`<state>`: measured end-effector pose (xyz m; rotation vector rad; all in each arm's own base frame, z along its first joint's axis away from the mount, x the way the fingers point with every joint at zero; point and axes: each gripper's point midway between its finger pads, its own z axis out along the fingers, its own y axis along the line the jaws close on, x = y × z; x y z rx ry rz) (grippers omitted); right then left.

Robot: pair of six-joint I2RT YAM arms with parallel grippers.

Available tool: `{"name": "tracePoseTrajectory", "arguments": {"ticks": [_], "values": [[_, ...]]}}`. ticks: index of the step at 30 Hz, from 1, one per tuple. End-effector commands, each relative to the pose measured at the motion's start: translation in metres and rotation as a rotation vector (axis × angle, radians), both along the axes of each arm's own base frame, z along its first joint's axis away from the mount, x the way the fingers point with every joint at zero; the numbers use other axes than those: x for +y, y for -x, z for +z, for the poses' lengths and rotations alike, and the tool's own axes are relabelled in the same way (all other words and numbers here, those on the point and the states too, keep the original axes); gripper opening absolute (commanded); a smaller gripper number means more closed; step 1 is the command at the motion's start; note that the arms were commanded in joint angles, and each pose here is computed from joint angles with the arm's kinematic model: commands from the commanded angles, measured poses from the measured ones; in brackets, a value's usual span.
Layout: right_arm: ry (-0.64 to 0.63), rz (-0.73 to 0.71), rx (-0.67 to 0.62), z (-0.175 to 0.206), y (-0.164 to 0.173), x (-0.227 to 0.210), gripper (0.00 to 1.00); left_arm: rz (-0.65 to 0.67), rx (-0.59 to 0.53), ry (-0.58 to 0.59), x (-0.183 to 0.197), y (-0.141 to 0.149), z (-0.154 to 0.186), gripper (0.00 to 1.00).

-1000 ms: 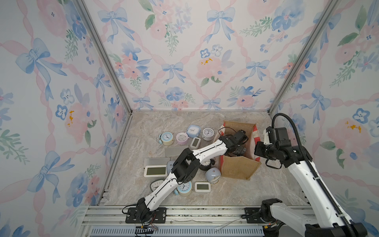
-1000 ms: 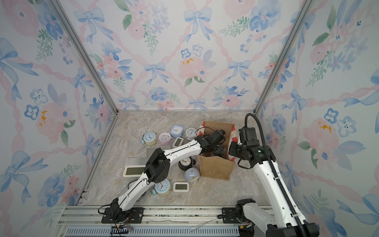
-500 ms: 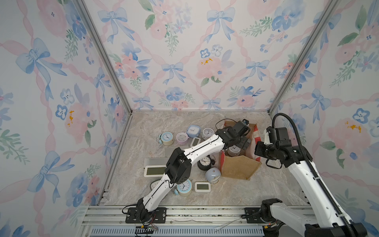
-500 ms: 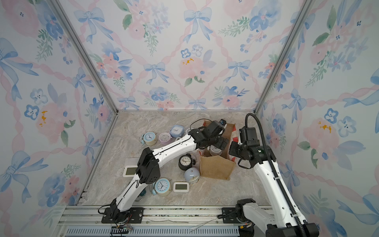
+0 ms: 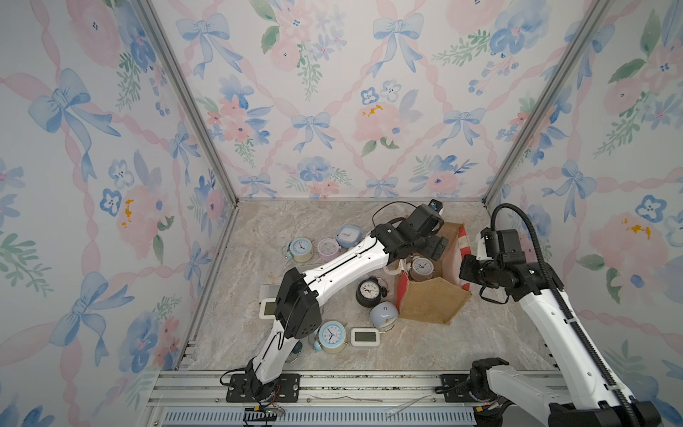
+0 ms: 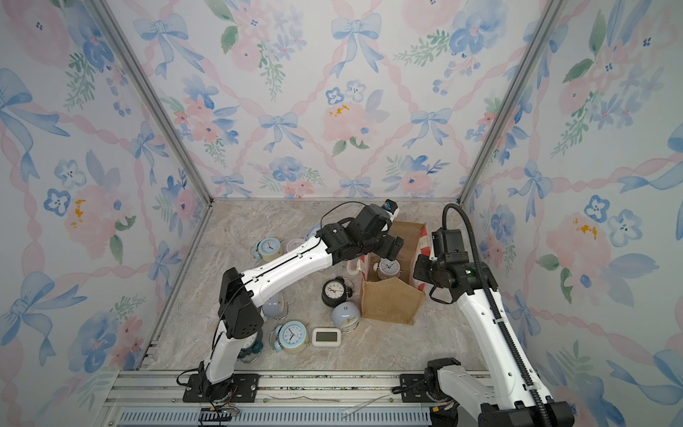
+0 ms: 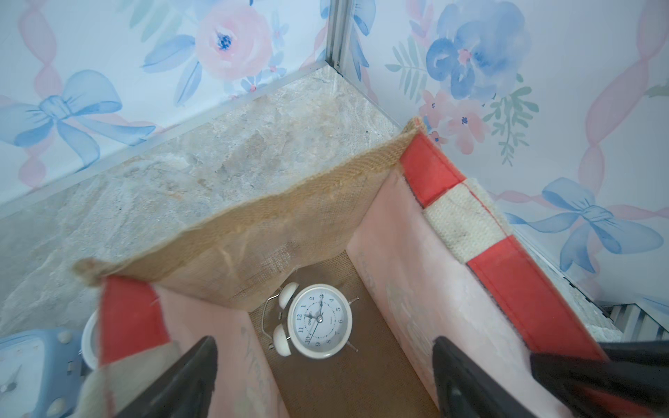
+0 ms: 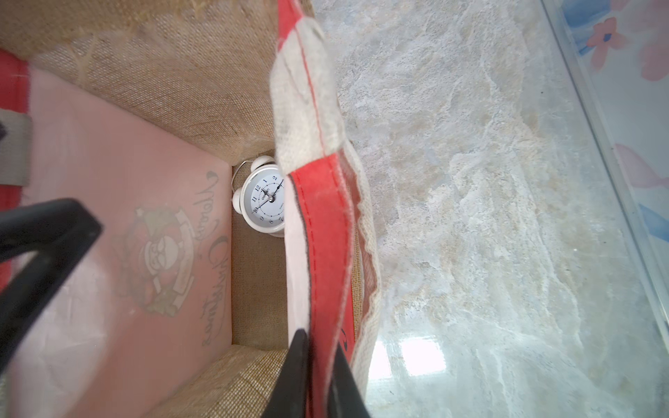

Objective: Put the alarm clock into the canvas bag
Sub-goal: Place the alarm at the canvas bag, then pick up the alarm from the center of the board.

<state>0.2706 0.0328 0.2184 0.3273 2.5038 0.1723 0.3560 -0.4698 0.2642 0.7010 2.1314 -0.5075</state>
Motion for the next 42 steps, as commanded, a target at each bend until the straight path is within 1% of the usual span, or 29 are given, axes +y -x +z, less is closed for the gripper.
{"name": "tracePoseTrajectory", "arguments": {"ticks": [1,5,10,15,18,25,31,36,42], "values": [[0.015,0.003,0.023,-0.004,0.001,-0.004,0.12,0.074,-0.025,-0.025,0.039,-0.012,0.012,0.91],[0.026,0.005,0.025,-0.003,0.001,-0.006,0.12,0.149,-0.028,-0.037,0.083,-0.013,0.02,0.91],[0.031,0.007,0.021,0.0,0.0,-0.007,0.12,0.229,-0.02,-0.035,0.131,-0.008,0.027,0.9],[0.032,0.011,0.02,0.001,-0.002,-0.007,0.12,0.306,-0.002,-0.083,0.174,0.002,0.021,0.9],[0.032,0.013,0.023,0.0,-0.002,-0.007,0.12,0.351,0.039,-0.123,0.198,0.011,0.005,0.9],[0.027,0.025,0.031,-0.005,-0.005,-0.005,0.12,0.457,0.149,-0.174,0.252,0.038,-0.032,0.9],[0.023,0.032,0.037,-0.009,-0.006,-0.005,0.12,0.537,0.232,-0.195,0.293,0.06,-0.057,0.91],[0.018,0.036,0.041,-0.011,-0.005,-0.004,0.12,0.58,0.302,-0.226,0.32,0.077,-0.079,0.91],[0.018,0.036,0.038,-0.011,-0.005,-0.004,0.12,0.626,0.374,-0.223,0.343,0.095,-0.103,0.92]]}}
